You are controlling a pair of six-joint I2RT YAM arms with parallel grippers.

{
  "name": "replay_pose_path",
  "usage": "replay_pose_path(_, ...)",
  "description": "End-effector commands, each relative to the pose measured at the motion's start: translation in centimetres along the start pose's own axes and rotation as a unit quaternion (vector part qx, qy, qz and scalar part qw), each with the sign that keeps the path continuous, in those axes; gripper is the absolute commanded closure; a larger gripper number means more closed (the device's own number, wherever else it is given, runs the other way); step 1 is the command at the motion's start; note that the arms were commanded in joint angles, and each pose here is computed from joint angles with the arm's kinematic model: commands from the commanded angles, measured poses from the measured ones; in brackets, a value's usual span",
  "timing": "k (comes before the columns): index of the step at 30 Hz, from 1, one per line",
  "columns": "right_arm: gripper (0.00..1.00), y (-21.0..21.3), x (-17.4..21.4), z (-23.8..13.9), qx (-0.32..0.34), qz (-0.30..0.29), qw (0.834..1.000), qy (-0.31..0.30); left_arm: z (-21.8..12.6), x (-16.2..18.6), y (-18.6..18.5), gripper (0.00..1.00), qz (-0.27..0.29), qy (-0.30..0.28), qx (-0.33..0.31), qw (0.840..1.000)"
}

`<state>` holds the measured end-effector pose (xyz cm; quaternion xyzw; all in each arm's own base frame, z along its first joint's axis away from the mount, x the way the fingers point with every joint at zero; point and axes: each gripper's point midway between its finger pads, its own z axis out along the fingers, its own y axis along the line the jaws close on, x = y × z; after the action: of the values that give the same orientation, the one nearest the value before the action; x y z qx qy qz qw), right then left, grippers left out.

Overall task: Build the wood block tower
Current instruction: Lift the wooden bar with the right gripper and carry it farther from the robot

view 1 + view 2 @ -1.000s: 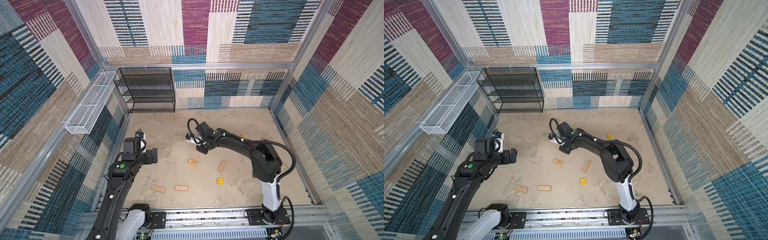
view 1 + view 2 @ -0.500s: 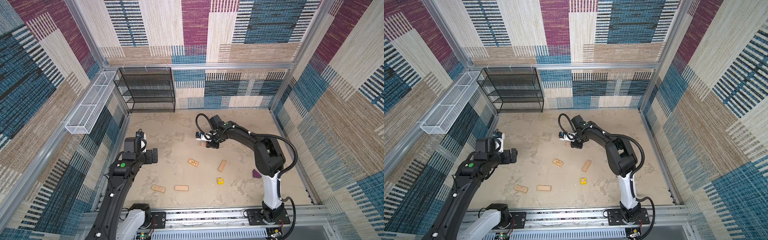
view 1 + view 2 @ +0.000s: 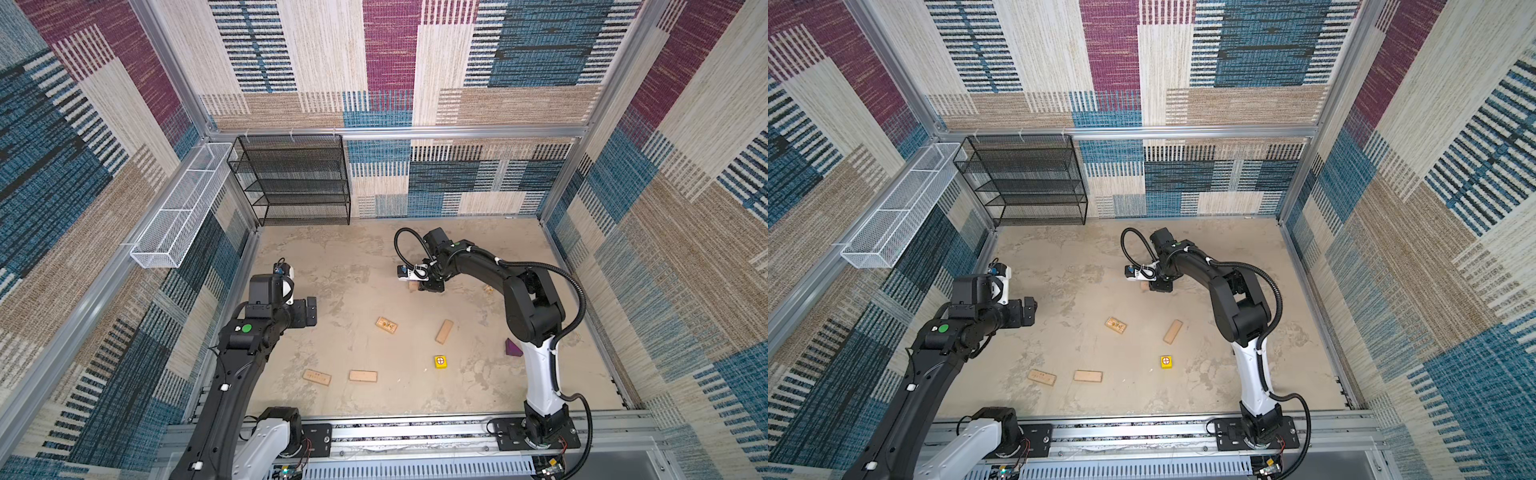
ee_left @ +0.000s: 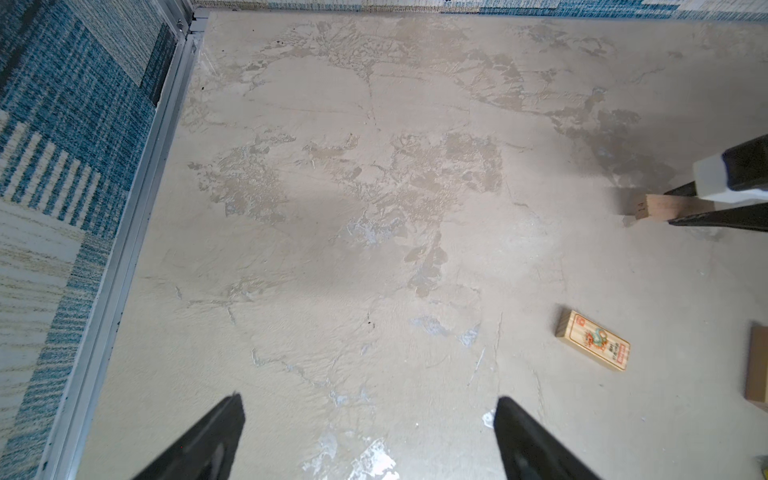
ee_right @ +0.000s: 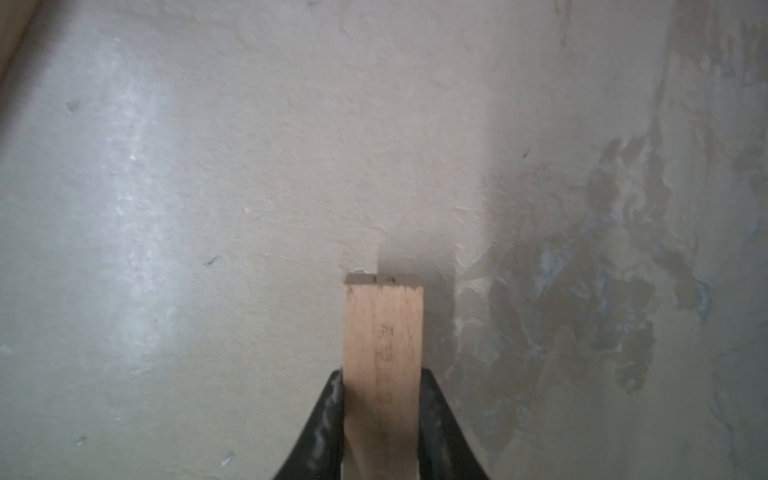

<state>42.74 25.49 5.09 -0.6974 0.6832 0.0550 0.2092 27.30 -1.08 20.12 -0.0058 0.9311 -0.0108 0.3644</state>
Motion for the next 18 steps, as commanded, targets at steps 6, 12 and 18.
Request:
replay_pose_path(6,0.99,0.6,-0.2,0.7,-0.016,-0.019,1.000,-0.011,0.1,-0.3,-0.5,0.01,-0.001,-0.002,0.016,1.000)
replay_pose_path(12,0.92,0.9,-0.3,0.9,-0.025,-0.023,0.999,-0.017,0.0,-0.3,-0.5,0.01,-0.002,-0.004,0.015,1.000)
replay_pose_path(18,0.62,0.1,0.2,1.4,-0.005,-0.007,1.000,-0.004,0.0,-0.3,-0.7,0.01,-0.002,-0.004,0.020,1.000)
